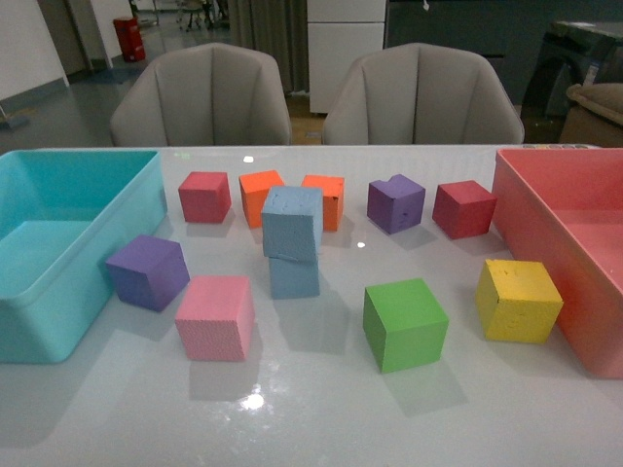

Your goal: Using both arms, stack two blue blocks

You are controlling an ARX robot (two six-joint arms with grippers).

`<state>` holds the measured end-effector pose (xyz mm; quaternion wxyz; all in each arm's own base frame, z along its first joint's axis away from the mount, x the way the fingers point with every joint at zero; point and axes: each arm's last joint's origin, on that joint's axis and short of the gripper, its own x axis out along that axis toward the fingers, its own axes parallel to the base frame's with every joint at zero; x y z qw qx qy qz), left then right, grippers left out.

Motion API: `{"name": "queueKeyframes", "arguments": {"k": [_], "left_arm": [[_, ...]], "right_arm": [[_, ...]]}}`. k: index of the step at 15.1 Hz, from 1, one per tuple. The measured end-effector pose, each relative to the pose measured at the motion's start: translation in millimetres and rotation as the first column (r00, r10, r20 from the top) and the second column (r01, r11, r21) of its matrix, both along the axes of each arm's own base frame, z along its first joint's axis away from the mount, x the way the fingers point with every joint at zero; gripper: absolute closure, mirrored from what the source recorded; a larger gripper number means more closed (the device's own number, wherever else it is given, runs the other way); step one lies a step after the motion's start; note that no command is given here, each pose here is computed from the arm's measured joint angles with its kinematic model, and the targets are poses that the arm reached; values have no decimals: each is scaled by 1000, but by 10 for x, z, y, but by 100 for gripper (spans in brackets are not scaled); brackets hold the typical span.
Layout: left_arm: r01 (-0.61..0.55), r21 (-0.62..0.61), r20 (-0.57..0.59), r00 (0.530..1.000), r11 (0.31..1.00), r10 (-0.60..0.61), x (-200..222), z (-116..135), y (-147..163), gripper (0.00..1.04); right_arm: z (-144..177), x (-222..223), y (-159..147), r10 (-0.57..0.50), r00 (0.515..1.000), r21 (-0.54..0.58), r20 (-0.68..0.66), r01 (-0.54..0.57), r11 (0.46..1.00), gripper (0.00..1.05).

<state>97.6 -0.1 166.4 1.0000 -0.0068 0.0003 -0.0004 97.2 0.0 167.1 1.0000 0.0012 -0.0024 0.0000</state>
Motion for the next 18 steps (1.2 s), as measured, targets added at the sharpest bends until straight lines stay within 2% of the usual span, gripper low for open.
{"name": "queueKeyframes", "arguments": {"k": [1, 4, 6, 8, 18], "left_arm": [[1, 0, -1, 1000, 1000, -1, 0, -1, 0, 101], [1, 0, 0, 1000, 1000, -1, 0, 0, 0, 61], [1, 0, 0, 1000, 1000, -1, 0, 0, 0, 30], [1, 0, 0, 1000, 1000, -1, 0, 0, 0, 7], [1, 1, 0, 1000, 1000, -1, 0, 0, 0, 7]], "right_arm": [[1, 0, 0, 0, 1000, 0, 0, 0, 1000, 6], [0, 0, 0, 0, 1000, 0, 0, 0, 1000, 6], [1, 0, 0, 0, 1000, 0, 0, 0, 1000, 6], [1, 0, 0, 0, 1000, 0, 0, 0, 1000, 6], [1, 0, 0, 0, 1000, 0, 0, 0, 1000, 6]]}}
